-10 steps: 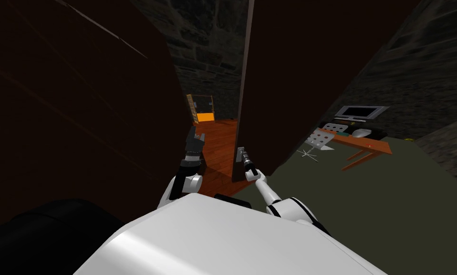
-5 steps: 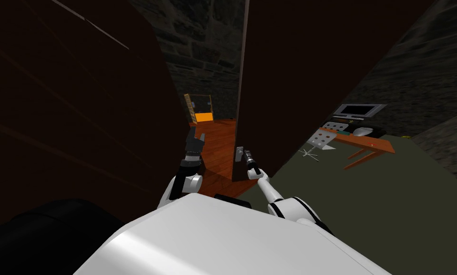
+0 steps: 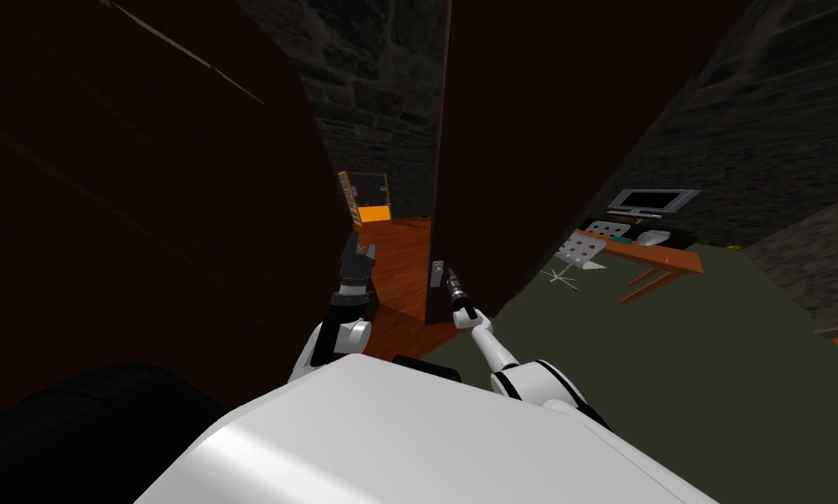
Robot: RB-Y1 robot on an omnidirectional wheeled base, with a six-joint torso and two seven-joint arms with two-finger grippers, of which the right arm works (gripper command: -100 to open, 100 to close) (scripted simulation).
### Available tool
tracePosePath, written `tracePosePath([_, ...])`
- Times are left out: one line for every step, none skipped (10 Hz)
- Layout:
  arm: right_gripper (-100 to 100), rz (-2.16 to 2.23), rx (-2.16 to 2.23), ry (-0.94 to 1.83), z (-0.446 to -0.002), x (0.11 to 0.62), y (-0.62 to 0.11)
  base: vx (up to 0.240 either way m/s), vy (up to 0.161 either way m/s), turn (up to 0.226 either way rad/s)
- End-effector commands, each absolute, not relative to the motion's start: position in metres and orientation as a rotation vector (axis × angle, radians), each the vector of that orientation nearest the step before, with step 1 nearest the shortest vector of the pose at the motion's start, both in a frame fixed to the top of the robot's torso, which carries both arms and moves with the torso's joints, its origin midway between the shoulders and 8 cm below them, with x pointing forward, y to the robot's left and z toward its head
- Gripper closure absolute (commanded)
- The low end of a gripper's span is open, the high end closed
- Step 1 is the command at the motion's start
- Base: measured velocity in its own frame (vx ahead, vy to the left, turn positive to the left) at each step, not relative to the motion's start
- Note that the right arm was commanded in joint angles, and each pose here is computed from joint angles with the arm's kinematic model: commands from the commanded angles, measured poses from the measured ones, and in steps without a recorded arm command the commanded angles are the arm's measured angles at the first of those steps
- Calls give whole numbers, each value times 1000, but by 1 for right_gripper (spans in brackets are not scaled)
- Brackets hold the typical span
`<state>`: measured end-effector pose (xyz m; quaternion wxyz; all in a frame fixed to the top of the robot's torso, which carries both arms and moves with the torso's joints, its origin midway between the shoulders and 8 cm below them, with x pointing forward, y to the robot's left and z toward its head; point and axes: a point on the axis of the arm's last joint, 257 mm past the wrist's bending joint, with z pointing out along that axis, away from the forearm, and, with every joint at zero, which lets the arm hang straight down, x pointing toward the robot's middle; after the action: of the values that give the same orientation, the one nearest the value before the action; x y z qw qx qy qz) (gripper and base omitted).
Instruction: Push the door open
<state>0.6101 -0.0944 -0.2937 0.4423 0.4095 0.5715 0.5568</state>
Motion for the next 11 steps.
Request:
tracePosePath([-100, 1393, 1026, 1423, -295, 609, -88, -229, -44, -4])
tracePosePath([-100, 1405, 1034, 1426, -296, 607, -81, -216, 2, -3])
tracePosePath([-100, 1418, 1042, 1428, -296, 606, -73, -227, -4, -12])
tracePosePath([-100, 1429, 1049, 1430, -296, 604, -66, -206, -31, -4])
tracePosePath([-100, 1424, 1044, 1427, -296, 604, -69, -87, -14, 2])
tracePosePath([-100, 1403, 1038, 1426, -297, 606, -81, 84, 39, 28])
tracePosePath([-100, 1400, 1037, 1425, -297, 606, -83, 160, 41, 14])
tracePosePath([-100, 1393, 1035, 1423, -297, 607, -88, 177, 50, 22])
tracePosePath([-100, 1390, 1033, 1421, -297, 607, -90, 172, 54, 20])
tracePosePath([-100, 1388, 1033, 1418, -297, 607, -92, 198, 57, 24])
tracePosePath([-100, 1389, 1034, 1416, -297, 607, -92, 197, 74, 24])
